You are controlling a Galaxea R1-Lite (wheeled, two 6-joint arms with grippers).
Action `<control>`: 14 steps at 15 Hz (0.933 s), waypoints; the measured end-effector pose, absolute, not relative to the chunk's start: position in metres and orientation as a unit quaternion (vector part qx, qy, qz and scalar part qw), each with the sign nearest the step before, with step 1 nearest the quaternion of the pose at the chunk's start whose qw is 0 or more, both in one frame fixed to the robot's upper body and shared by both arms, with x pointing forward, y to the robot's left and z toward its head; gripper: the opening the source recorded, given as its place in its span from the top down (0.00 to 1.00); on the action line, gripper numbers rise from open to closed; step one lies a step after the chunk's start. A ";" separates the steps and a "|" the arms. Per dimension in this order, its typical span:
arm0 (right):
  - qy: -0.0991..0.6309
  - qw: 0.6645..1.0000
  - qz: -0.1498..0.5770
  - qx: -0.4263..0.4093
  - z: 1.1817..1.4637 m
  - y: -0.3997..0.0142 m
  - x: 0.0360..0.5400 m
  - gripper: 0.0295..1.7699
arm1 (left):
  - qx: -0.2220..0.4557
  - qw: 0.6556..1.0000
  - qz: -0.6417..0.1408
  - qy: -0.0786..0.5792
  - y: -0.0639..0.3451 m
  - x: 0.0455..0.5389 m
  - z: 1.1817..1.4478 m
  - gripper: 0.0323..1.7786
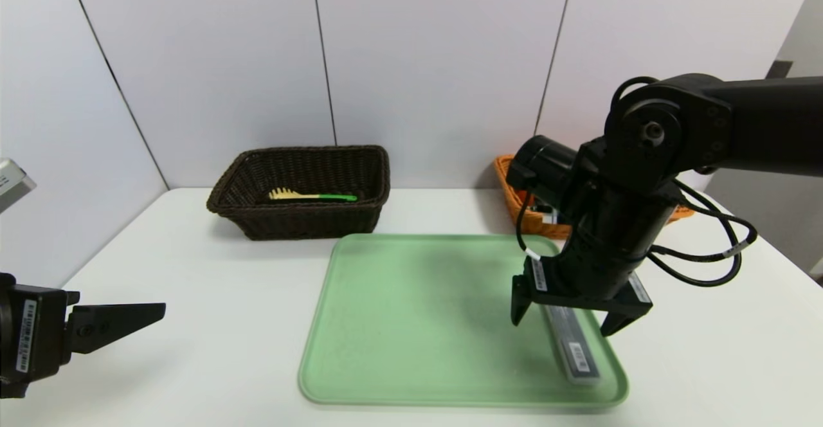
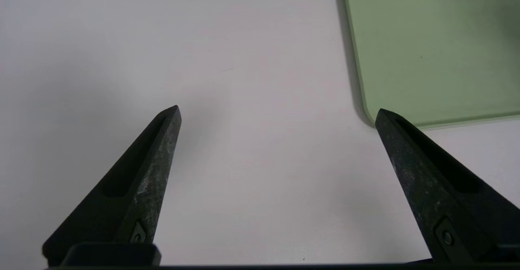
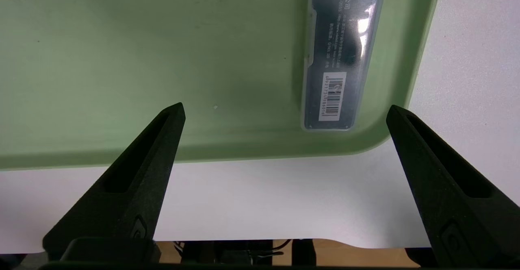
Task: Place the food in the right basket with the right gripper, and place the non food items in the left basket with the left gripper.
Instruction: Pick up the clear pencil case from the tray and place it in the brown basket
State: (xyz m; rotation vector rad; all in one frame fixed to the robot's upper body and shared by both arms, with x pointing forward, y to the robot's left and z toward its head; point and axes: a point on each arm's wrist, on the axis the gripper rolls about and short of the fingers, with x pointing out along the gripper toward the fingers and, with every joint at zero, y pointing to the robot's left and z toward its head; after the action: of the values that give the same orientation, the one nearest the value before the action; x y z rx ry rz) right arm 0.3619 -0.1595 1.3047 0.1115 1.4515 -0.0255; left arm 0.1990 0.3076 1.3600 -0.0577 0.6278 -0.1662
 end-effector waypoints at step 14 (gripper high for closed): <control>0.685 0.727 0.010 0.052 1.275 -0.174 0.386 0.03 | -0.027 0.946 -0.082 0.314 0.306 0.203 1.358 0.05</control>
State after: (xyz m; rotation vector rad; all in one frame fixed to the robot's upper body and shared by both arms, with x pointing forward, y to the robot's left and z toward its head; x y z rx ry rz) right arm 0.3865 -0.1740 1.2745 0.1157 1.5103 0.0218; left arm 0.2032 0.3065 1.3582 -0.0559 0.6393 -0.1671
